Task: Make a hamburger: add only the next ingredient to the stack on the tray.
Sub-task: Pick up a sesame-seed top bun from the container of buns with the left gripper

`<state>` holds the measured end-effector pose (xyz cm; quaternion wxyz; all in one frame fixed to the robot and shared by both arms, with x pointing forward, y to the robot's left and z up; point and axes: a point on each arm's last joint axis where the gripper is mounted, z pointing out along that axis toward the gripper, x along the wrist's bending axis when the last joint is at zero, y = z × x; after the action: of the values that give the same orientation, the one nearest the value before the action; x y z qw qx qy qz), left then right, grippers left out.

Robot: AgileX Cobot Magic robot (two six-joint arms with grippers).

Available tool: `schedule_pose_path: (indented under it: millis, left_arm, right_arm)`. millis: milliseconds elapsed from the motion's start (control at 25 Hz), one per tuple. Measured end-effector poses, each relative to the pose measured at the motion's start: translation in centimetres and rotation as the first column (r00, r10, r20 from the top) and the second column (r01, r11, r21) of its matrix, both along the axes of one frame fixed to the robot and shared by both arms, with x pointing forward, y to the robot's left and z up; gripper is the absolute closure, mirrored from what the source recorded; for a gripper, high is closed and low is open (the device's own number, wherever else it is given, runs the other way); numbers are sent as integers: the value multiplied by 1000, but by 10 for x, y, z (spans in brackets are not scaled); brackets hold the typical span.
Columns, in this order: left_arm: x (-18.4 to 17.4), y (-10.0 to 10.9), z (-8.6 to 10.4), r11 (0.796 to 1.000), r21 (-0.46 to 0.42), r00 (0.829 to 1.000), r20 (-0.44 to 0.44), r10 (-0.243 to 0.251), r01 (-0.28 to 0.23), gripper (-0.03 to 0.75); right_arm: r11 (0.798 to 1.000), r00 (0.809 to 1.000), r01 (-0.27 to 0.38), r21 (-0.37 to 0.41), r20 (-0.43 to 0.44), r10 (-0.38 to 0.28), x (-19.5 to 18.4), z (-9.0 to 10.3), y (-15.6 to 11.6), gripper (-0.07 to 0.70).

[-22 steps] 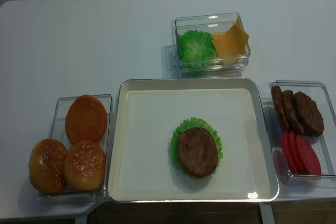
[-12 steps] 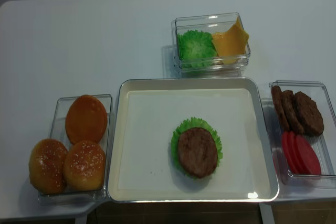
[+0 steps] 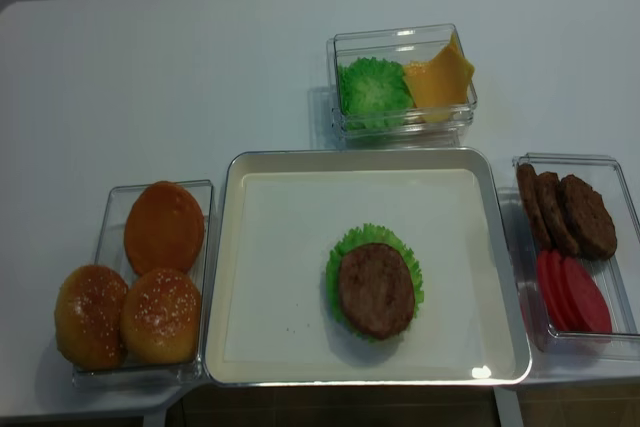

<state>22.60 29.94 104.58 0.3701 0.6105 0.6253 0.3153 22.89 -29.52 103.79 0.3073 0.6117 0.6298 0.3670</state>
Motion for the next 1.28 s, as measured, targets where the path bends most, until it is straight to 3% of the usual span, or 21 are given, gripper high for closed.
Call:
schedule_pose_path:
  millis: [280,400,640,800,1040,1160,1280]
  left_arm:
    - [-5,0,25,1000,-7,988,154,3,-2,293]
    - [-4,0,35,1000,-9,987,158,2,0,293]
    - [29,-1,54,1000,-27,1000,19,16,-15,293]
    - [66,-2,59,998,-43,995,-99,31,-35,293]
    - [123,-5,54,994,-69,952,-302,58,-83,293]
    - [144,-6,50,990,-90,932,-355,70,-108,293]
    - [156,-5,46,978,-127,915,-390,104,-165,293]
  right_arm:
    - [1000,1000,0,0,0,0,0,0,0,165]
    - [1000,1000,0,0,0,0,0,0,0,165]
    - [1000,1000,0,0,0,0,0,0,0,165]
    - [1000,1000,0,0,0,0,0,0,0,165]
    - [1000,1000,0,0,0,0,0,0,0,165]
    - [1000,1000,0,0,0,0,0,0,0,164]
    - [1000,1000,0,0,0,0,0,0,0,164]
